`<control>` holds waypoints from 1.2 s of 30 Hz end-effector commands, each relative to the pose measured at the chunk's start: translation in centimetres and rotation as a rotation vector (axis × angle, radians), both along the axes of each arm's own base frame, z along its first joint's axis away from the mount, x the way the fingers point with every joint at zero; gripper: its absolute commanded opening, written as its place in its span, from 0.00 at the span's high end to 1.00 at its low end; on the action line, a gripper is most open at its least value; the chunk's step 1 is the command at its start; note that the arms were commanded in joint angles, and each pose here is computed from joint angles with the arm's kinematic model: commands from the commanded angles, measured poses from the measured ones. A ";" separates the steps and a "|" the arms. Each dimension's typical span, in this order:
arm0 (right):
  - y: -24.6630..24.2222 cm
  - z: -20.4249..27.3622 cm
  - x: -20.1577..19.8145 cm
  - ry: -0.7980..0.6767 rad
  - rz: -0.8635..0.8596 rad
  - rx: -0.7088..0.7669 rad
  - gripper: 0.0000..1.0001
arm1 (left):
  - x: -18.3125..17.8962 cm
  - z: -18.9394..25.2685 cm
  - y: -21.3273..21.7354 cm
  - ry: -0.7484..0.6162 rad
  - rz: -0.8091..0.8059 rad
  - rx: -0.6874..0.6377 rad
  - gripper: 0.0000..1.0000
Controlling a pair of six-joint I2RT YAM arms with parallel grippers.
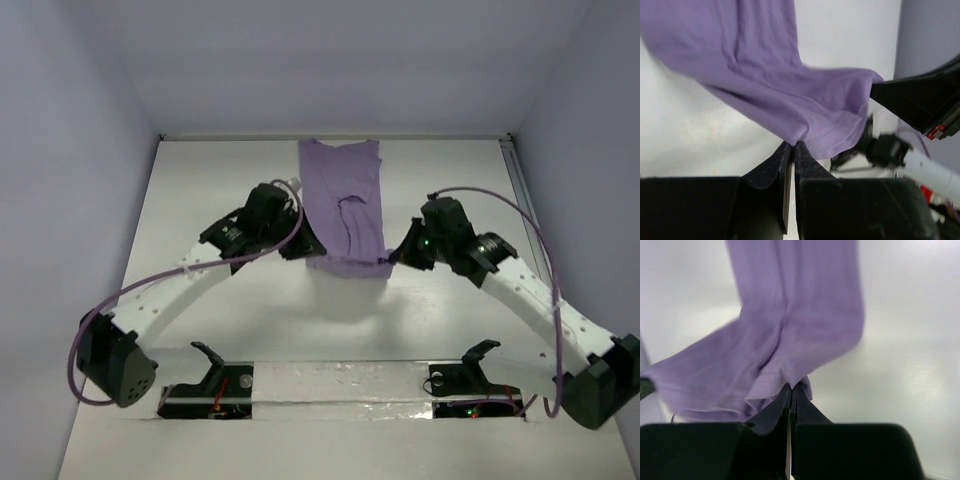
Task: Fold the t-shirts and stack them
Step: Fold the folded rectangular tshirt in 1/3 of the way
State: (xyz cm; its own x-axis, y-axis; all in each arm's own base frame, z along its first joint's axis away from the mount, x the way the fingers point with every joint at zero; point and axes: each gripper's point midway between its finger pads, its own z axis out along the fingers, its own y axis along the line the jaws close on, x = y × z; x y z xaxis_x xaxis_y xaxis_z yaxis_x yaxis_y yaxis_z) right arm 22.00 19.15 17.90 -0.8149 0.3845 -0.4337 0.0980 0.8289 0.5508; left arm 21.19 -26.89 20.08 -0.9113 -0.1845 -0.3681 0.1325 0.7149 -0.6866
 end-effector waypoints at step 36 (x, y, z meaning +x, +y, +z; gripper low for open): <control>-1.2 -8.0 30.7 -0.028 0.088 -0.180 0.78 | 30.3 -8.7 4.1 -0.086 0.251 0.336 0.62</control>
